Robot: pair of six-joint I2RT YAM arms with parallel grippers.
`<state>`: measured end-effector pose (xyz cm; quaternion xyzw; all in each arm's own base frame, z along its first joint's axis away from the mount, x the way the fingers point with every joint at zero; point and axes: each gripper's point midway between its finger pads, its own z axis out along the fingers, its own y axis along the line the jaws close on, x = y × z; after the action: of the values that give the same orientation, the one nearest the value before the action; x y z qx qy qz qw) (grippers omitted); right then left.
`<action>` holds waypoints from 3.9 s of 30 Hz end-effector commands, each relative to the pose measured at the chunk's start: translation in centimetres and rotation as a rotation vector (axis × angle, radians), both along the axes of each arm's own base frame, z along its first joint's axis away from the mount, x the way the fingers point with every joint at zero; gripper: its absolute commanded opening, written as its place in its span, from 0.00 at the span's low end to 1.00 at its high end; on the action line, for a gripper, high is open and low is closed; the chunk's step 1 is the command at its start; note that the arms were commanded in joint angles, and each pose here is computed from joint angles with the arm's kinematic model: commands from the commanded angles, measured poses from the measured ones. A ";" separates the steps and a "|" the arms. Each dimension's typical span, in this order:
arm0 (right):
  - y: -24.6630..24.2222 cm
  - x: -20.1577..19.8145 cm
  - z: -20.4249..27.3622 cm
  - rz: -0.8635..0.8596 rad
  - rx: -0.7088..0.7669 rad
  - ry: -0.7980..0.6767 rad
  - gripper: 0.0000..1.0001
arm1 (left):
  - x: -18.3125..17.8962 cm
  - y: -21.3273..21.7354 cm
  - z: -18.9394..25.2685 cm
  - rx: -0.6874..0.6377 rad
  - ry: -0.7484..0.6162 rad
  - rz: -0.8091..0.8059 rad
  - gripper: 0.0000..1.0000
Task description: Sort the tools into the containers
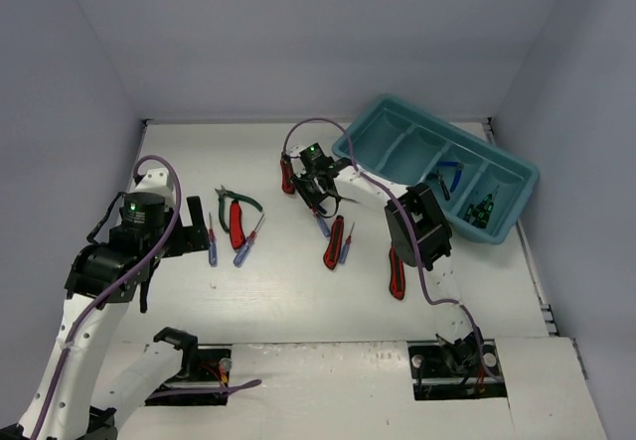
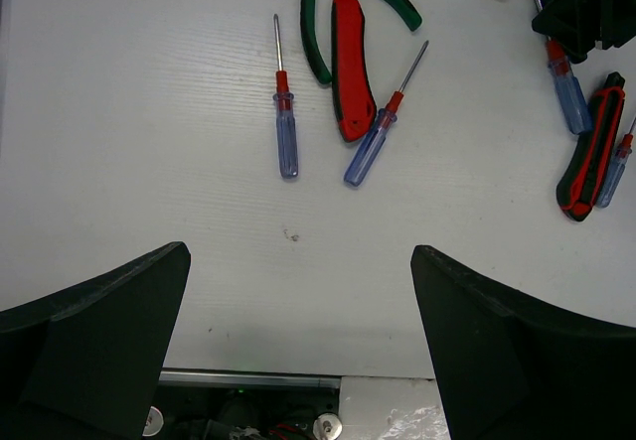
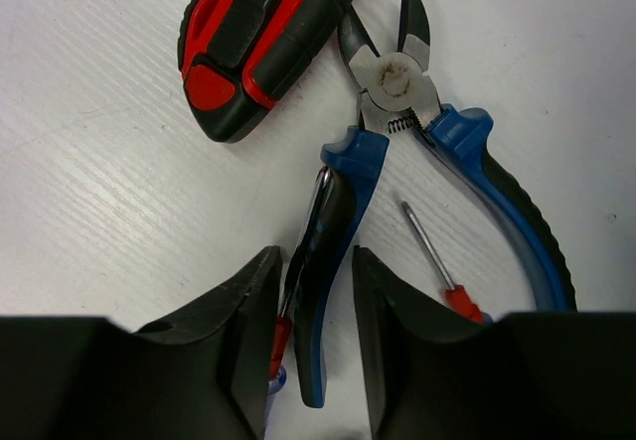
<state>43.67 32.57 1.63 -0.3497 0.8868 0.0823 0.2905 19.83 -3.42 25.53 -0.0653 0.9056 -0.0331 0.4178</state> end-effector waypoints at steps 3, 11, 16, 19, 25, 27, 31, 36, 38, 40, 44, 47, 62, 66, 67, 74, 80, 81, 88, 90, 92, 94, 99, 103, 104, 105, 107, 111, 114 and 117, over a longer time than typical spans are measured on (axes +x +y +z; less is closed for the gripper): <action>0.8 1.4 5.1 -0.017 0.075 -0.082 0.49 | 0.1 0.0 0.3 -0.019 -0.018 0.019 0.92; 1.3 2.6 9.1 -0.062 0.140 -0.140 0.53 | -0.2 0.0 0.4 -0.020 -0.021 0.014 0.92; 1.3 3.1 10.3 -0.083 0.163 -0.156 0.40 | -0.3 -0.1 0.2 -0.026 -0.018 0.012 0.92; 1.2 3.2 9.6 -0.095 0.157 -0.147 0.30 | -0.5 -0.1 0.2 -0.030 -0.020 0.012 0.92; 1.6 3.5 8.3 -0.108 0.157 -0.125 0.25 | -0.7 0.0 0.3 -0.030 -0.020 0.012 0.92; 1.6 3.7 7.6 -0.115 0.149 -0.118 0.25 | -0.7 0.0 0.3 -0.029 -0.021 0.012 0.92; 1.3 4.2 6.4 -0.145 0.129 -0.116 0.23 | -0.8 0.1 0.3 -0.028 -0.017 0.012 0.92; 0.6 4.6 5.6 -0.174 0.109 -0.115 0.21 | -1.0 0.1 0.1 -0.023 -0.013 0.012 0.92; 0.4 4.4 5.2 -0.175 0.101 -0.107 0.21 | -1.0 0.1 0.1 -0.025 -0.012 0.013 0.92; 0.1 4.0 4.8 -0.172 0.094 -0.096 0.21 | -1.0 0.2 -0.1 -0.023 -0.009 0.014 0.92; -0.5 3.1 3.7 -0.169 0.076 -0.070 0.20 | -0.9 0.1 -0.3 -0.024 0.000 0.015 0.92; -0.7 2.6 3.1 -0.167 0.068 -0.056 0.19 | -0.9 0.0 -0.4 -0.024 0.003 0.014 0.92; -0.8 1.0 2.8 -0.173 0.098 -0.017 0.20 | -1.0 0.0 -0.3 -0.030 -0.002 0.015 0.92; -0.4 1.1 4.1 -0.175 0.128 -0.030 0.22 | -1.0 0.0 -0.3 -0.029 -0.002 0.015 0.92; -0.3 1.1 4.4 -0.175 0.134 -0.032 0.22 | -0.9 0.0 -0.2 -0.029 -0.003 0.014 0.92; -0.3 1.6 6.7 -0.183 0.156 -0.075 0.23 | -0.9 0.1 -0.3 -0.024 0.000 0.014 0.92; -3.0 4.2 9.0 -0.189 0.122 -0.163 0.24 | -1.0 0.1 -0.2 -0.024 -0.006 0.012 0.92; -3.1 4.4 9.3 -0.181 0.123 -0.169 0.24 | -1.1 0.1 -0.1 -0.025 -0.009 0.012 0.92; -6.1 6.2 8.7 -0.108 0.062 -0.190 0.30 | -1.3 0.1 -0.2 -0.029 -0.015 0.010 0.92; -6.6 6.6 8.0 -0.083 0.048 -0.183 0.31 | -1.3 0.1 -0.1 -0.029 -0.016 0.008 0.92; -6.9 6.7 7.3 -0.068 0.045 -0.166 0.31 | -1.3 0.1 -0.2 -0.030 -0.016 0.007 0.92; -7.3 6.8 6.0 -0.059 0.038 -0.135 0.31 | -1.3 0.1 -0.2 -0.029 -0.014 0.009 0.92; -7.0 6.0 4.0 -0.020 0.042 -0.081 0.31 | -1.2 0.0 -0.2 -0.031 -0.011 0.007 0.92; -6.0 4.7 3.0 0.016 0.066 -0.038 0.31 | -1.0 0.1 -0.3 -0.025 -0.006 0.010 0.92; -5.9 4.6 2.8 0.020 0.066 -0.033 0.31 | -1.0 0.1 -0.3 -0.024 -0.006 0.010 0.92; -5.8 4.5 2.6 0.021 0.061 -0.031 0.32 | -1.0 0.1 -0.3 -0.023 -0.004 0.009 0.92; -5.6 4.4 2.2 0.024 0.050 -0.031 0.32 | -0.9 0.0 -0.4 -0.021 0.001 0.007 0.92; -5.6 4.5 1.2 0.008 0.017 -0.032 0.33 | -0.9 0.0 -0.5 -0.021 0.005 0.007 0.92; -5.7 4.3 0.8 0.001 0.003 -0.028 0.33 | -1.1 0.1 -0.4 -0.022 -0.002 0.007 0.92; -5.7 3.8 0.6 0.000 -0.017 -0.027 0.33 | -1.2 0.1 -0.3 -0.024 -0.009 0.007 0.92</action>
<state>48.05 26.02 2.81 -0.3448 0.8845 0.0769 0.3047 18.24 -3.05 24.63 -0.0719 0.9092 -0.0342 0.4087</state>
